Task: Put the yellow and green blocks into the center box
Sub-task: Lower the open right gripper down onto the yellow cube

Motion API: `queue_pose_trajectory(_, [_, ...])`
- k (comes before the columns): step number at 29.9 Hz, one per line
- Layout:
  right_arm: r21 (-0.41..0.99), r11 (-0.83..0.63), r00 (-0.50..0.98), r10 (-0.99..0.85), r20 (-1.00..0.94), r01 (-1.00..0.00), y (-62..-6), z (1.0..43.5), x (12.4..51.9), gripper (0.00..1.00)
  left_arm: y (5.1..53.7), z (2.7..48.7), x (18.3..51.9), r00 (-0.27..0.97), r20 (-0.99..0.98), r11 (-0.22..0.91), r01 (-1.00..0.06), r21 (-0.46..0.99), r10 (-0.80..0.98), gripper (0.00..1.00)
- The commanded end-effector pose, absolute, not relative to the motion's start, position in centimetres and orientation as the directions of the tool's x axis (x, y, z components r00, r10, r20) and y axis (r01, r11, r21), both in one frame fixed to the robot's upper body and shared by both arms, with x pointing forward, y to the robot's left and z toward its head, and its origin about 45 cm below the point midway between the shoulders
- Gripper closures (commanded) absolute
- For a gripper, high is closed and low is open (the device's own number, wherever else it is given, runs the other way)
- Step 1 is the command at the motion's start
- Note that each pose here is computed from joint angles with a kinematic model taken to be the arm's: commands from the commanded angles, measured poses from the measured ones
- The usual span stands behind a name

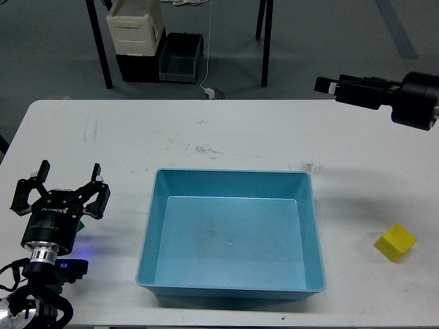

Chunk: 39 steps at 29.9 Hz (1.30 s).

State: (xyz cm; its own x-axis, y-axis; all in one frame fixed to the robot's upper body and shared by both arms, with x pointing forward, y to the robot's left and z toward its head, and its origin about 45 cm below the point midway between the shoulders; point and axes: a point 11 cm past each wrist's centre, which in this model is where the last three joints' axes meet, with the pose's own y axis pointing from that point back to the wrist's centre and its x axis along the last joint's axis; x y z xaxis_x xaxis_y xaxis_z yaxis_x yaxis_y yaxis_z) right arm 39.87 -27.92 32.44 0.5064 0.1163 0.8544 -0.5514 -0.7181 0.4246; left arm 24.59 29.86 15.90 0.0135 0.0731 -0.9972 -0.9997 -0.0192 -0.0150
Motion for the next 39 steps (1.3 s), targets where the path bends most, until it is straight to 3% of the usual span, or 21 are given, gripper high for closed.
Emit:
queue_pose_trajectory(1, [0.581,-0.641,0.469,0.363,0.805,-0.502,-28.9,30.8,38.6,0.01,30.1,15.7,24.6,0.009,-0.997,-0.031,-0.999,-0.011,0.076,0.0])
queue_pose_trajectory(10, [0.812,-0.412,0.616,0.529,0.583,-0.414,-36.1,27.8,33.7,0.01,30.3,15.4,24.7,-0.001,-0.997,-0.041,-0.999,-0.002,0.081,0.0])
queue_pose_trajectory(17, [0.895,-0.309,0.668,0.595,0.446,-0.322,-38.7,24.8,30.7,0.01,30.1,15.2,24.8,-0.002,-0.997,-0.041,-0.999,-0.001,0.076,0.0])
queue_pose_trajectory(39, [0.94,-0.29,0.696,0.639,0.329,-0.178,-36.7,18.1,30.3,0.01,30.2,14.9,24.7,-0.01,-0.997,-0.048,-0.999,0.006,0.074,0.0])
